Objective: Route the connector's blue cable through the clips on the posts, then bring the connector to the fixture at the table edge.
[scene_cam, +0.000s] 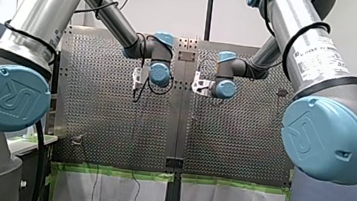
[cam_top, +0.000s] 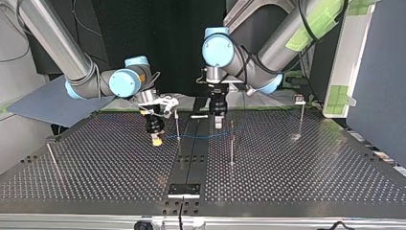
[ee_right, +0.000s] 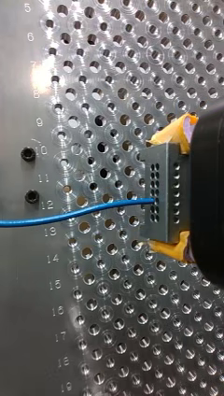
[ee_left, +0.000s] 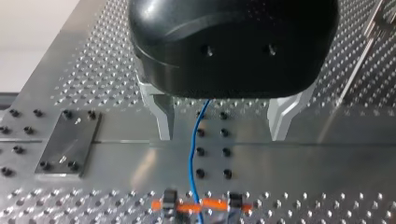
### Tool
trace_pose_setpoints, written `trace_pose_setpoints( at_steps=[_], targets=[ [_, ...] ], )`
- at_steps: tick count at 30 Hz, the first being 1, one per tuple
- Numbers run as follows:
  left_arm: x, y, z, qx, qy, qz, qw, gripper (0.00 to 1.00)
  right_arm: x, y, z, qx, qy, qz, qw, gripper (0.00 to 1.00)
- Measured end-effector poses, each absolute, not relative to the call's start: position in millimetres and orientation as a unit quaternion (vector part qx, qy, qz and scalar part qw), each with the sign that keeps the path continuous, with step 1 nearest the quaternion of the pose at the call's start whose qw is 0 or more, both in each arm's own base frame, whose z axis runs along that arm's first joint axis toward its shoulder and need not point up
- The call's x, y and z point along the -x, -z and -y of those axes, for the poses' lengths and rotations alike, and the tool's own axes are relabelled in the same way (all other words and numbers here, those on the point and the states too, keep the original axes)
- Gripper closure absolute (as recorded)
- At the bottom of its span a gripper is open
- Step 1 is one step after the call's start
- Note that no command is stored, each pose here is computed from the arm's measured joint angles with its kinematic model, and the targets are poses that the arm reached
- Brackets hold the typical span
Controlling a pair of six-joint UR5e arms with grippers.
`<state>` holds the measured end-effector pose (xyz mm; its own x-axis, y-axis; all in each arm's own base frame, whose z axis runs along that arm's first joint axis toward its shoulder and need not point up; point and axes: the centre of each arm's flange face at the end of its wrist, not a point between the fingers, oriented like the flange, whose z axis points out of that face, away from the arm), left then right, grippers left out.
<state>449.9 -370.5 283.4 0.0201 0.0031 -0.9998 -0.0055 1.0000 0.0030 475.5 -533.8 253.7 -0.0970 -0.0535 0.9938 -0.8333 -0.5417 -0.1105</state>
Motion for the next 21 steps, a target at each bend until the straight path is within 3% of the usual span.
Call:
trace_pose_setpoints(
  at_steps=[21],
  targets=[
    [-451, -284, 380, 0.002, 0.010, -0.695, 0.719, 0.00, -479, -254, 530, -0.602, -0.641, 0.367, 0.303, 1.00]
  ],
)
